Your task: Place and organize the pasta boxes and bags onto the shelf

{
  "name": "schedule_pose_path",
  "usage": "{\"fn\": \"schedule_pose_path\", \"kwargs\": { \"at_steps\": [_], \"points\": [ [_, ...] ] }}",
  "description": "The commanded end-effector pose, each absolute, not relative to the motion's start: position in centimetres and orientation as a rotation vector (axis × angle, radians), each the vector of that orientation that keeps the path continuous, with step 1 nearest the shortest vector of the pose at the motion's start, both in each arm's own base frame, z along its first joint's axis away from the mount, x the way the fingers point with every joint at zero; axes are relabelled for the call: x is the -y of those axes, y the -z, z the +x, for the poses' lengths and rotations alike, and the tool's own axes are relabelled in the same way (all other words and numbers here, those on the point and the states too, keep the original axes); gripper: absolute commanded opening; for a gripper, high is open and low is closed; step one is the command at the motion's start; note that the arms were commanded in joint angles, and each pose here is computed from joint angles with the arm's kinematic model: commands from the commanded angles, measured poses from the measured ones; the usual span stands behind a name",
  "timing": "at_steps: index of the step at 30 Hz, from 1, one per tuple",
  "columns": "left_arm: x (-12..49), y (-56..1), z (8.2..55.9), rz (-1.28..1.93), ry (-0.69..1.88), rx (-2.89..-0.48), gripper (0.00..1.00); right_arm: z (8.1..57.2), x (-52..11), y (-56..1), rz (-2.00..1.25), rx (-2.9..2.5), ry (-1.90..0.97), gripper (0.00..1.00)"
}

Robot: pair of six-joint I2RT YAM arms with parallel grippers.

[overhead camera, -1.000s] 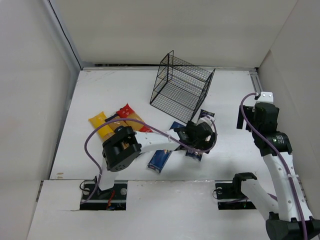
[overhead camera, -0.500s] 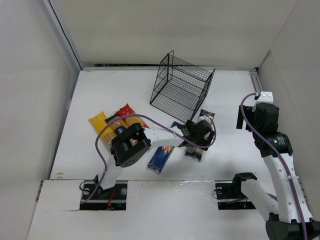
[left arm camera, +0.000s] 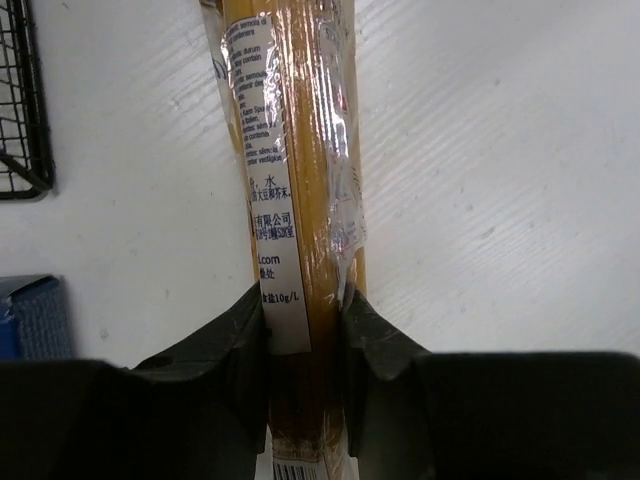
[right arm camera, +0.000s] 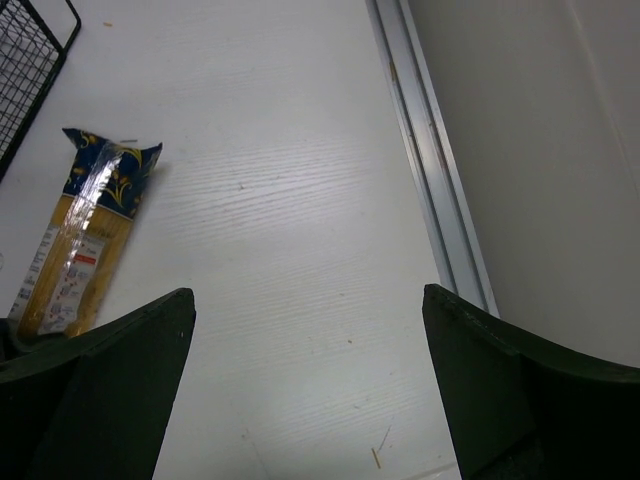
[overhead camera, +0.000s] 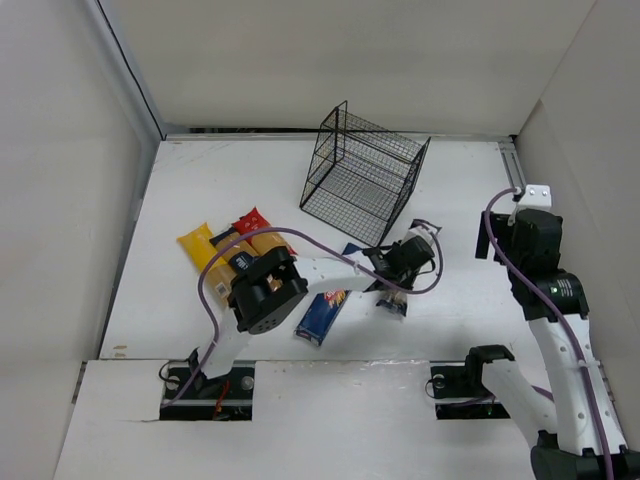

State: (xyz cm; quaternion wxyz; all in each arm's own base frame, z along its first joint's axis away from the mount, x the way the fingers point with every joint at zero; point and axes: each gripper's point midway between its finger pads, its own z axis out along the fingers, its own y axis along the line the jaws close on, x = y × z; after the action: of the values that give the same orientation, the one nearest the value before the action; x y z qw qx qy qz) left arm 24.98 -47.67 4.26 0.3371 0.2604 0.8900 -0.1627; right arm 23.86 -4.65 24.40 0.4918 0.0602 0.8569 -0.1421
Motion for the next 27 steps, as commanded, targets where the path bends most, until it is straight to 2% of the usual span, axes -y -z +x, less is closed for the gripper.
{"fn": "schedule_pose_path", "kwargs": {
  "at_steps": [1,2,4,5,8,9,13,17,27],
  "points": [
    [45.4,-6.2,23.5,0.746,0.332,-2.274,0.00,23.8,5.3,-26.5,0.203,-1.979,0.354,0.99],
    [46.1,-9.9,23.5,0.766,0.384,-2.172,0.00,23.6,5.5,-26.9,0.211,-1.963,0.360,0.99],
    [46.0,-12.8,22.8,0.780,0.409,-2.093,0.00,23.3,5.5,-27.5,0.217,-1.932,0.352,0.99],
    [45.9,-16.0,22.4,0.765,0.462,-2.037,0.00,23.3,5.5,-27.5,0.217,-1.932,0.352,0.99],
    [44.4,-19.1,21.9,0.747,0.507,-1.972,0.00,22.8,5.5,-27.8,0.220,-1.918,0.349,0.99],
    [43.7,-22.4,21.7,0.702,0.567,-1.916,0.00,22.8,5.5,-27.8,0.220,-1.918,0.349,0.99],
    [40.3,-25.9,20.6,0.661,0.631,-1.825,0.00,23.1,5.0,-27.4,0.190,-1.917,0.324,0.98],
    [36.3,-26.3,21.1,0.574,0.552,-1.841,0.00,23.4,5.0,-27.3,0.181,-1.920,0.330,0.97],
    [27.0,-21.6,23.3,0.421,0.413,-1.979,0.00,23.8,4.7,-27.5,0.160,-1.915,0.315,0.97]
  ]
}}
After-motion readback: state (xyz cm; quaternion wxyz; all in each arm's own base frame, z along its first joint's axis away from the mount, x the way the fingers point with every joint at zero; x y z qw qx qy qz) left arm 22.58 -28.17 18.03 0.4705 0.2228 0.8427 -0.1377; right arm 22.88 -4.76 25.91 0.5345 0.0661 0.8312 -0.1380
